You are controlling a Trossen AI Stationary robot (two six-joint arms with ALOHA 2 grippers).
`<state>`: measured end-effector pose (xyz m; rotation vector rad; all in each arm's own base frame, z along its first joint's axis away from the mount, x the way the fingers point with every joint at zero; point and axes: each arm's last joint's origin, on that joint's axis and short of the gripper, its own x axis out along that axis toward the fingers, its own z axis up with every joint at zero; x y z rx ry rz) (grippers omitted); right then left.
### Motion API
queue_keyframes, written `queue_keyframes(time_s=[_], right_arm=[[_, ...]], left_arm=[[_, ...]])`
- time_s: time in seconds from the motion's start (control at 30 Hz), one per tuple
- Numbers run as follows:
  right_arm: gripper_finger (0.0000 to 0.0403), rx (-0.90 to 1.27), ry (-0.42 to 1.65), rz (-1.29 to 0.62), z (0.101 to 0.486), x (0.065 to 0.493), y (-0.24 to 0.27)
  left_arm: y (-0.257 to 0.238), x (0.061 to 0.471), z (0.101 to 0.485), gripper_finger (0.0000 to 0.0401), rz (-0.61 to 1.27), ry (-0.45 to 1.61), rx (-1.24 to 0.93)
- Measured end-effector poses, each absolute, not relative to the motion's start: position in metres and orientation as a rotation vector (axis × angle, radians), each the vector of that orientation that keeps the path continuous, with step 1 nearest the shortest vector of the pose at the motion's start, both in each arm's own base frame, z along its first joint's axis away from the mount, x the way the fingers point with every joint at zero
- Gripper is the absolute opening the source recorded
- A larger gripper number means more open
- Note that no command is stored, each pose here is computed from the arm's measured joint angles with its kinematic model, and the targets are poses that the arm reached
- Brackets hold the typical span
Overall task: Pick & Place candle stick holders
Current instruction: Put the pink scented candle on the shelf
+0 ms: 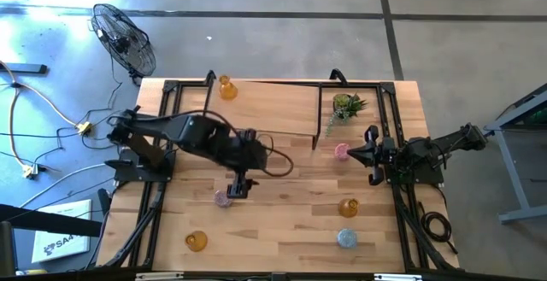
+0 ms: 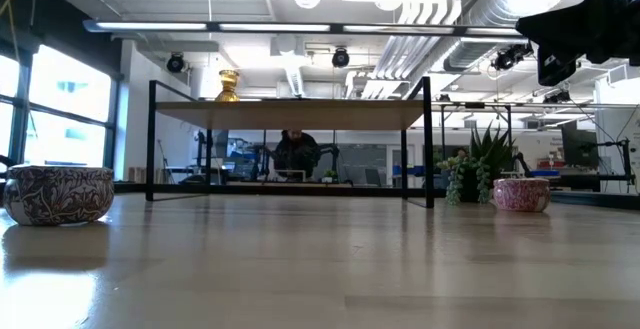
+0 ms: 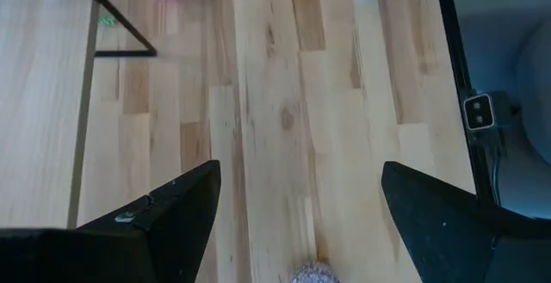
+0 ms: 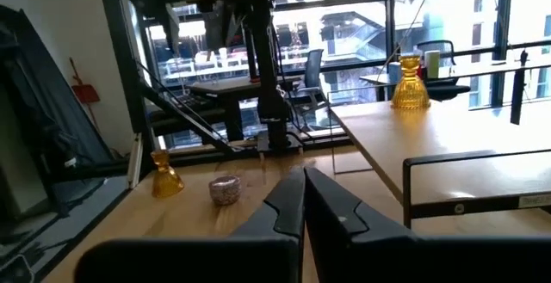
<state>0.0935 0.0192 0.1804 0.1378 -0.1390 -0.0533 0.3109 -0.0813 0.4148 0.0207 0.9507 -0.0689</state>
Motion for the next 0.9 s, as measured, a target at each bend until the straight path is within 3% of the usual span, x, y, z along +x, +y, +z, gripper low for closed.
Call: queue_keyframes(time_s=[0.17,0.57,0.7,0.9], right_arm=[[0.0051,0.169,-0.129,-0.050,0.180,0.093,0.019],[0.0225,0.147,-0.166,-0.070,0.184,0.093,0.018],[0.0251,0.081,-0.238,-0.015,0.201,0.089,0.019],[0.0253,-0.029,-0.252,0.005,0.255,0.073,0.015]], left_arm=[[-0.086,0.313,0.412,0.0314,-0.068,0.935,0.018],[-0.085,0.315,0.413,0.0314,-0.050,0.912,0.003],[-0.085,0.315,0.413,0.0314,-0.046,0.911,0.022],[-0.084,0.315,0.413,0.0314,-0.034,0.911,0.056]])
